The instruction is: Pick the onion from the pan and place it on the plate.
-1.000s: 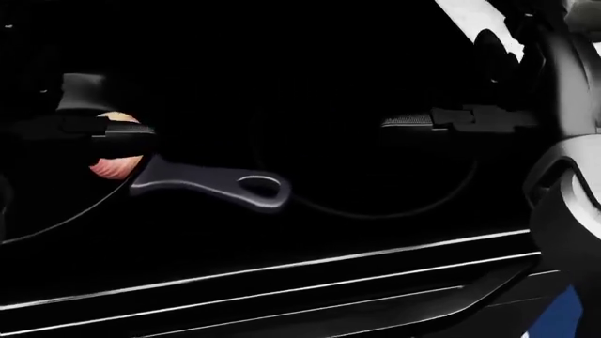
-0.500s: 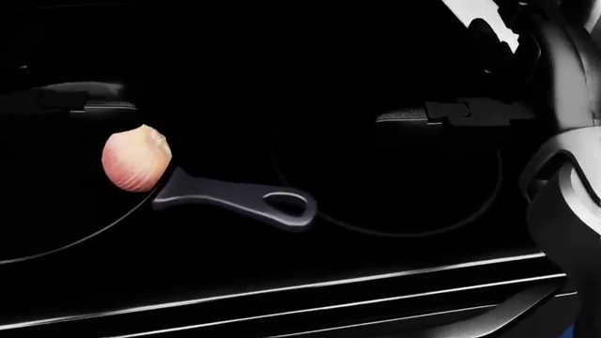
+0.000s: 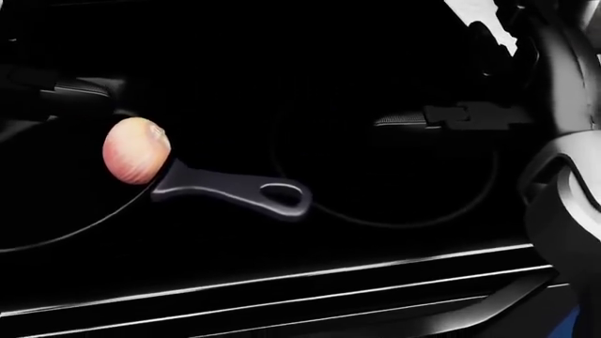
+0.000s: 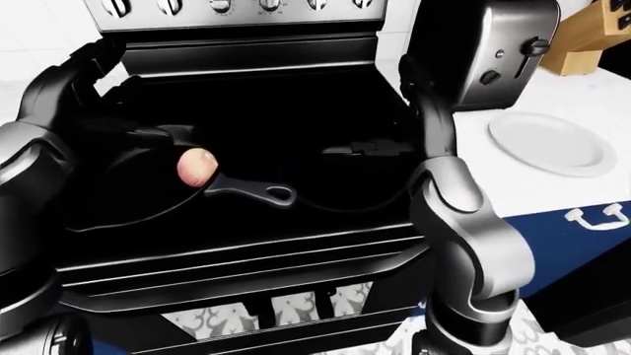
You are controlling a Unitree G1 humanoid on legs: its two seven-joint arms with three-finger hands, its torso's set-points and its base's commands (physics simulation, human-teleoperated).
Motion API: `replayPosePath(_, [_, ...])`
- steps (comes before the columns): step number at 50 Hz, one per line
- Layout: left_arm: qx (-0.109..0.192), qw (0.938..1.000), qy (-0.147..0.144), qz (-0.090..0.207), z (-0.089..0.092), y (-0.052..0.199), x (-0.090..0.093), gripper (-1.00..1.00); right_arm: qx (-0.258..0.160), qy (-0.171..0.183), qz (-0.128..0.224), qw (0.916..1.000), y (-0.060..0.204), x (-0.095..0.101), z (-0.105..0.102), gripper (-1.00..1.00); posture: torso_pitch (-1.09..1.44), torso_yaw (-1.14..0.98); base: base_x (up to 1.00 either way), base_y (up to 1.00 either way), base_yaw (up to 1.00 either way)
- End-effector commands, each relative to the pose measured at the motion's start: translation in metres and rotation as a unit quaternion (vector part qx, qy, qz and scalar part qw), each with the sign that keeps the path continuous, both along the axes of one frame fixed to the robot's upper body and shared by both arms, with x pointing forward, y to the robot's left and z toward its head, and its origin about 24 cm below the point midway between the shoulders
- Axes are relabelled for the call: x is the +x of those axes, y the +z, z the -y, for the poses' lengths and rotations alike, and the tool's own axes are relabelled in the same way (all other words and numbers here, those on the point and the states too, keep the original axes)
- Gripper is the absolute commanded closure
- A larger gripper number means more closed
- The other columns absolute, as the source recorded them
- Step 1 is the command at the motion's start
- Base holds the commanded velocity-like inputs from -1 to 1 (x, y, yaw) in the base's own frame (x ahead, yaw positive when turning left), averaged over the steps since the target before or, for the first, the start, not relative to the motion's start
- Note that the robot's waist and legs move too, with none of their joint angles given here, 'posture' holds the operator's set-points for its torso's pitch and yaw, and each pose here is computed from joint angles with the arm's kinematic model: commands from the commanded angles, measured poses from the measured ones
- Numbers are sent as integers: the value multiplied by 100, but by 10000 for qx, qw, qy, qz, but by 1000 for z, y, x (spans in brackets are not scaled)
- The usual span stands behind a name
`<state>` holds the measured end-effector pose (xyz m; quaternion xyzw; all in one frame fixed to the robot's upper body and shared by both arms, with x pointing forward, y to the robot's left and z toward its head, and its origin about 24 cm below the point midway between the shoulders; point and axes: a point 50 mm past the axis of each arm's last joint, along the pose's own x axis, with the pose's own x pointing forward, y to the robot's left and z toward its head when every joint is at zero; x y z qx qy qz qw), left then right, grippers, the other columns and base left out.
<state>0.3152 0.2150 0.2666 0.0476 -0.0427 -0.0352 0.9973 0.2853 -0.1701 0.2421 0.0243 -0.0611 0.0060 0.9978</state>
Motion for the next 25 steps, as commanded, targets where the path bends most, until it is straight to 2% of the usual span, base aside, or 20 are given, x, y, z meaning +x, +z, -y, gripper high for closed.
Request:
replayPosePath(1, [85, 9989, -43, 449, -2, 20, -6, -100, 1, -46, 432, 9991, 15, -4, 2, -100, 0, 0, 0, 0, 0])
replayPosePath(13, [132, 9988, -344, 324, 2, 15, -8, -100, 4, -40, 433, 9991, 15, -4, 1, -100, 0, 0, 0, 0, 0])
replayPosePath(25, [124, 9983, -516, 247, 7, 10, -12, -100, 14, -43, 388, 9992, 10, -3, 1, -100, 0, 0, 0, 0, 0])
